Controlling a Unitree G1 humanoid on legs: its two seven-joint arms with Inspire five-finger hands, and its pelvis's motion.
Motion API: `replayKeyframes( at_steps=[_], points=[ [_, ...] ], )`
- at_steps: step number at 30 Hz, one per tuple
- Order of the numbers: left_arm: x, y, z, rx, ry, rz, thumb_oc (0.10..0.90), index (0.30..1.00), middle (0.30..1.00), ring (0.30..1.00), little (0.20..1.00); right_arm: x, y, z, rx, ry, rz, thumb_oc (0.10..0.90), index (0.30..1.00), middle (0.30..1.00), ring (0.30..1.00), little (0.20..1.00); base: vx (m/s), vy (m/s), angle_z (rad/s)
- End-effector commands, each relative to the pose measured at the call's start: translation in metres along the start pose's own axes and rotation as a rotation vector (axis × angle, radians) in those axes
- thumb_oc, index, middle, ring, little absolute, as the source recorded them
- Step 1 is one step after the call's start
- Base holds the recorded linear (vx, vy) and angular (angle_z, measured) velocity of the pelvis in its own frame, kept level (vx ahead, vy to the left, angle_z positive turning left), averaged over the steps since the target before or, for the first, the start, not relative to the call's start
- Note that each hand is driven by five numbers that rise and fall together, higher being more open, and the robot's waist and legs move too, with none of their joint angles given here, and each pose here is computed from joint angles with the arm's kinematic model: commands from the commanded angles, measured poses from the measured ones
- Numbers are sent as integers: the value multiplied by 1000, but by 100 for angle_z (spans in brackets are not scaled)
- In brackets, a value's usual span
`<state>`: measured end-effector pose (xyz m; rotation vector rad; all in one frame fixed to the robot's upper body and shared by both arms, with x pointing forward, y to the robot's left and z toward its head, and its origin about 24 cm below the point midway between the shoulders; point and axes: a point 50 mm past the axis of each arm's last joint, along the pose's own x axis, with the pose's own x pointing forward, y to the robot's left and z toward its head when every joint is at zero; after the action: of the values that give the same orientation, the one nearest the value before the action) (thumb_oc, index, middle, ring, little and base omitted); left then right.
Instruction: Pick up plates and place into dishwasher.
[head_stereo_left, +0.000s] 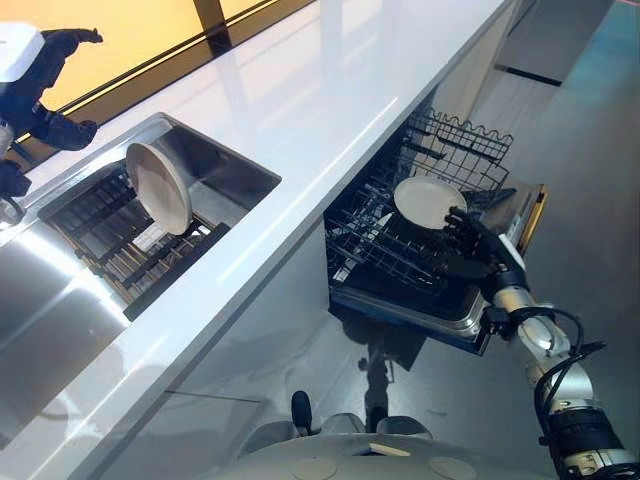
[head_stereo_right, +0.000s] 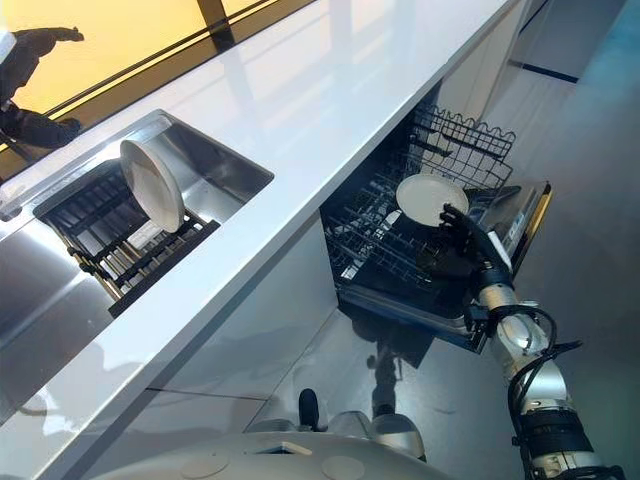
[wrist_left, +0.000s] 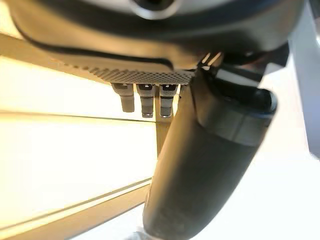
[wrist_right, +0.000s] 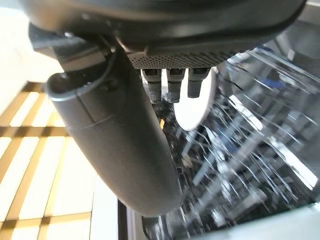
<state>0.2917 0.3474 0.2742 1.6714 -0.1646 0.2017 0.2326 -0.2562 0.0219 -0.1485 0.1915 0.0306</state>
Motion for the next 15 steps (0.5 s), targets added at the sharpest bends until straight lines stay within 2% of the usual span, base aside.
replayKeyframes(
  at_steps=[1,7,10,15],
  points=[
    [2,55,-29,117,151,148,800,900,900,900,900,5,4,59,-116,-291,92,800,900,900,900,900,-10,66,-17],
    [10,51,-27,247,155,66,800,900,900,900,900,5,24,57,-181,-291,226,800,900,900,900,900,0,37,-12],
    [13,42,-27,320,175,-31,800,900,900,900,900,4,33,60,-192,-300,297,800,900,900,900,900,4,10,0],
    [13,34,-31,367,196,-113,800,900,900,900,900,4,40,60,-191,-289,331,800,900,900,900,900,15,26,-6]
  ],
)
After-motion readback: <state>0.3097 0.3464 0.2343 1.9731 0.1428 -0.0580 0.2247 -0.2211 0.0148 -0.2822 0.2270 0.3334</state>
